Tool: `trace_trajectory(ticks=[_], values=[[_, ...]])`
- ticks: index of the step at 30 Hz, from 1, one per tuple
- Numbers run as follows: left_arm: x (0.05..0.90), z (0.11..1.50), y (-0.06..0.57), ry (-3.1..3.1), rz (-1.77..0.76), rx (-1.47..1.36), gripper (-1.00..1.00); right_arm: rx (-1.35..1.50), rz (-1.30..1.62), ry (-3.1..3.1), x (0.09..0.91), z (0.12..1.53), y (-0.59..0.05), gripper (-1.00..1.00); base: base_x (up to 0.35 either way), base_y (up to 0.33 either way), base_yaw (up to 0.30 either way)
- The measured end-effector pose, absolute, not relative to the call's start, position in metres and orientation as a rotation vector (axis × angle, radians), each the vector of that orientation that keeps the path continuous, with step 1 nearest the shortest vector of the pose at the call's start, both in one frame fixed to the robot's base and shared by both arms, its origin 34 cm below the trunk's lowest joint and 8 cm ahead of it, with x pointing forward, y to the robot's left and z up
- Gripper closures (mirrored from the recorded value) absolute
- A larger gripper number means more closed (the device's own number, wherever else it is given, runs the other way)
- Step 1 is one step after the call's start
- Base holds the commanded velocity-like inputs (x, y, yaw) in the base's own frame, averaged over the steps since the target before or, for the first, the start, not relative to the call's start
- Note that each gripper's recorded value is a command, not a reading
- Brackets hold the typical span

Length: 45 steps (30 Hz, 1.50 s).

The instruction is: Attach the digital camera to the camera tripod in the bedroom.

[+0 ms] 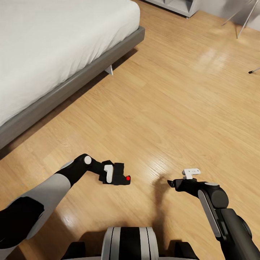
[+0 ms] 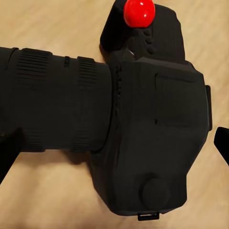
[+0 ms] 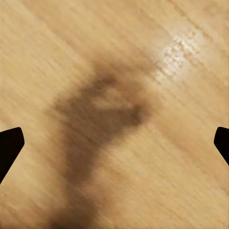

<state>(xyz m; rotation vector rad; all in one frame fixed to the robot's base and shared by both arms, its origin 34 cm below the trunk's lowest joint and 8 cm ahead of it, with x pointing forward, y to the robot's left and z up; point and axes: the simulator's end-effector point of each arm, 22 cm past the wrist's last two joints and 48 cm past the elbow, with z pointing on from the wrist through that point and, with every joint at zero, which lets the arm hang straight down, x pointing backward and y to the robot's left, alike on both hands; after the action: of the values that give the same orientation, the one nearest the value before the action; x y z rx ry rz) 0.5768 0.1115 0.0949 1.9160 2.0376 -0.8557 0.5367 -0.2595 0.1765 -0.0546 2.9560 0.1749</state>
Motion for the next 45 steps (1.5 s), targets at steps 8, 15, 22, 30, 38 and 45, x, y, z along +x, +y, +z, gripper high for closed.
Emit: trace_trajectory(ticks=[8,15,22,30,38,45], values=[[0.577,0.095,0.112,2.039,-0.855,1.912,-1.0,-0.055,0.177,2.955,0.537,0.177,-0.259,-1.0,0.0,0.0,0.0],[0.577,0.095,0.112,2.042,-0.854,1.908,-1.0,-0.055,0.181,2.955,0.537,0.177,-0.258,-1.0,0.0,0.0,0.0],[0.577,0.093,0.113,2.046,-0.856,1.902,-1.0,-0.054,0.187,2.958,0.536,0.176,-0.256,-1.0,0.0,0.0,0.057],[0.573,0.089,0.112,2.051,-0.867,1.9,-1.0,-0.038,0.212,2.966,0.533,0.172,-0.246,-1.0,0.0,0.0,0.113],[0.569,0.084,0.112,2.058,-0.88,1.899,-1.0,-0.029,0.224,2.977,0.529,0.167,-0.241,-1.0,0.0,0.0,0.11],[0.564,0.078,0.113,2.064,-0.893,1.9,-1.0,-0.027,0.228,2.987,0.525,0.162,-0.24,-1.0,0.0,0.0,0.101]])
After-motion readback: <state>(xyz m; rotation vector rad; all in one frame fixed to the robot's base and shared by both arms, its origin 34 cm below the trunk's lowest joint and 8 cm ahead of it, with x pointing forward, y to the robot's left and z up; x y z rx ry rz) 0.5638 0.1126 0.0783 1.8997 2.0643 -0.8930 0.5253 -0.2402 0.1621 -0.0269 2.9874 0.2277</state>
